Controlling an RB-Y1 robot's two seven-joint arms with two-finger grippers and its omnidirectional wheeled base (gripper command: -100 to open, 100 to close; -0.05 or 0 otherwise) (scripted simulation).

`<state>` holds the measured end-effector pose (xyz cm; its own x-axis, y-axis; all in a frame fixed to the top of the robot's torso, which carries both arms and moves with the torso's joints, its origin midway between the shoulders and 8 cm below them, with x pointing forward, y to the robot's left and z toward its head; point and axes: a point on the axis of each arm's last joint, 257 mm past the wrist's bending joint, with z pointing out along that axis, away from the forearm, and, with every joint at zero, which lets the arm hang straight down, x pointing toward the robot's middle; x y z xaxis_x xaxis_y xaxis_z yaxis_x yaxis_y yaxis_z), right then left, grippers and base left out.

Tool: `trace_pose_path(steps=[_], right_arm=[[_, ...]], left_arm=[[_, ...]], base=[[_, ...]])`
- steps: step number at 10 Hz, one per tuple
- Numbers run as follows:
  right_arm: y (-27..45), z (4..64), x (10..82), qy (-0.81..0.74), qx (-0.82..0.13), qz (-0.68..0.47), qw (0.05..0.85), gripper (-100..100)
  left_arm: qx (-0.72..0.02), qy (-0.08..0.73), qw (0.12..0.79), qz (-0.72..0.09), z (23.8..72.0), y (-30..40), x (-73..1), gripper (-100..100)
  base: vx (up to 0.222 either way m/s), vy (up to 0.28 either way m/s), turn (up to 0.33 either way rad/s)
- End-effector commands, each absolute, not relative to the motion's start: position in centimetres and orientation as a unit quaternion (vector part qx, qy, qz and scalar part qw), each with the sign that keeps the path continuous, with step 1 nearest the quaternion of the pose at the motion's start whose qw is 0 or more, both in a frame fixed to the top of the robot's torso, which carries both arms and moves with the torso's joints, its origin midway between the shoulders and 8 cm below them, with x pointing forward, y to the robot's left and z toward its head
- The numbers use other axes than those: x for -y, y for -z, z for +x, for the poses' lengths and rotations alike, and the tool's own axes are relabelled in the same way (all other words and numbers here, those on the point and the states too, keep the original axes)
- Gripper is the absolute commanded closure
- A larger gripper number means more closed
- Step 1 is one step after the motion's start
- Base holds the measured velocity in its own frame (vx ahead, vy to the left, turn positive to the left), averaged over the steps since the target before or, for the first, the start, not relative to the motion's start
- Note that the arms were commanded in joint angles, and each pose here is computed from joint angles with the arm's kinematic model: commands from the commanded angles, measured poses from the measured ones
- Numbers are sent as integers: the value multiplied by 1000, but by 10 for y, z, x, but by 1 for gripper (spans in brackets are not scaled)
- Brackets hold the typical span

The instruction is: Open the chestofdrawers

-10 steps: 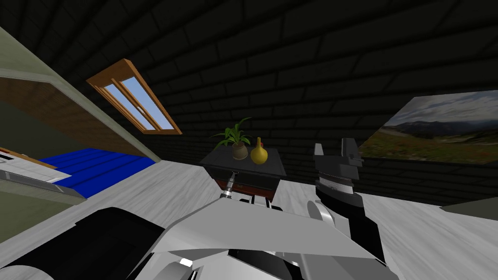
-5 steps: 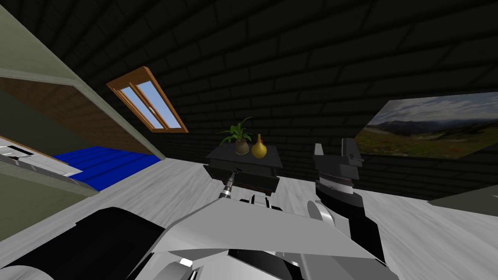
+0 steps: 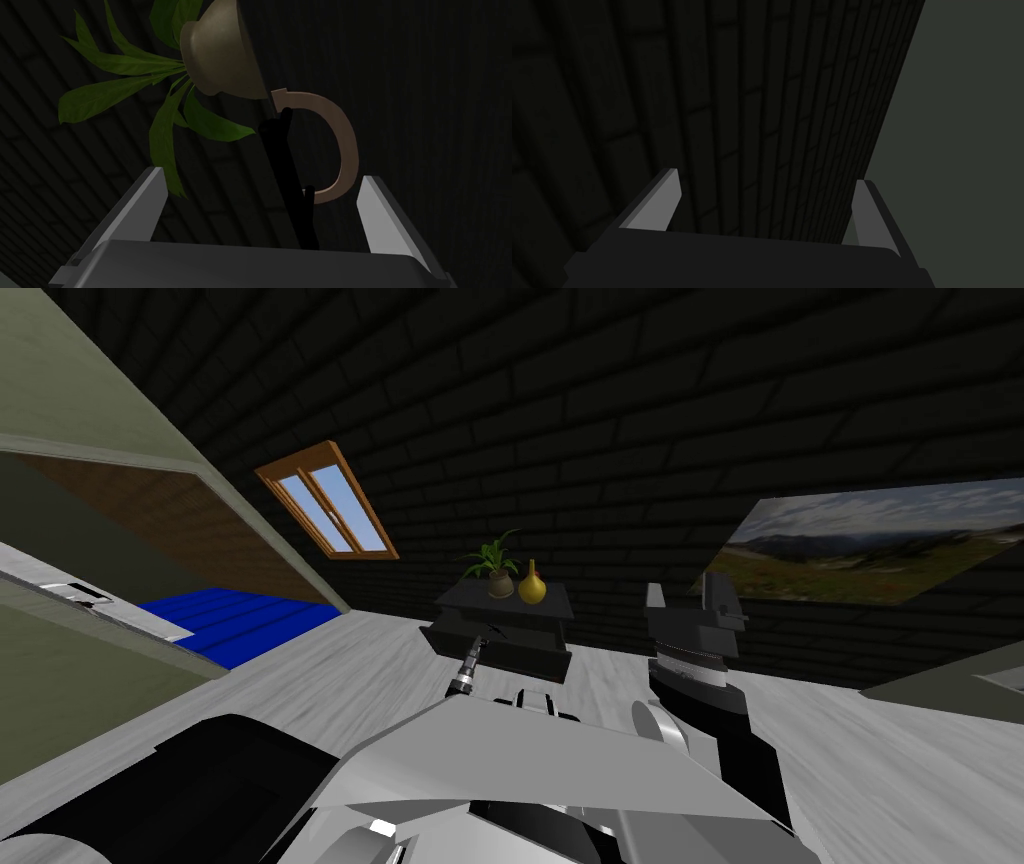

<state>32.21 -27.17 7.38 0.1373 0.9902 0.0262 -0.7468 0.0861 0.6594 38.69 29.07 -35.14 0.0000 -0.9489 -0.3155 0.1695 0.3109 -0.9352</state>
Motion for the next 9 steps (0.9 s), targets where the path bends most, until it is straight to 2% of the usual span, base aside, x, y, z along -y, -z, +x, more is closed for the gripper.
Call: trace_pose_path(steps=[1, 8, 9], right_arm=[[-74, 322, 272, -618, -222, 274, 703, 0], [-74, 322, 272, -618, -222, 274, 703, 0], [-74, 322, 272, -618, -222, 274, 703, 0]], left_arm=[[-538, 459, 606, -365, 406, 341, -300, -100], [-535, 458, 607, -367, 453, 305, -324, -100], [-540, 455, 602, -372, 446, 317, -322, -100]], base=[[-34, -32, -10], [-71, -31, -9], [-27, -11, -5]])
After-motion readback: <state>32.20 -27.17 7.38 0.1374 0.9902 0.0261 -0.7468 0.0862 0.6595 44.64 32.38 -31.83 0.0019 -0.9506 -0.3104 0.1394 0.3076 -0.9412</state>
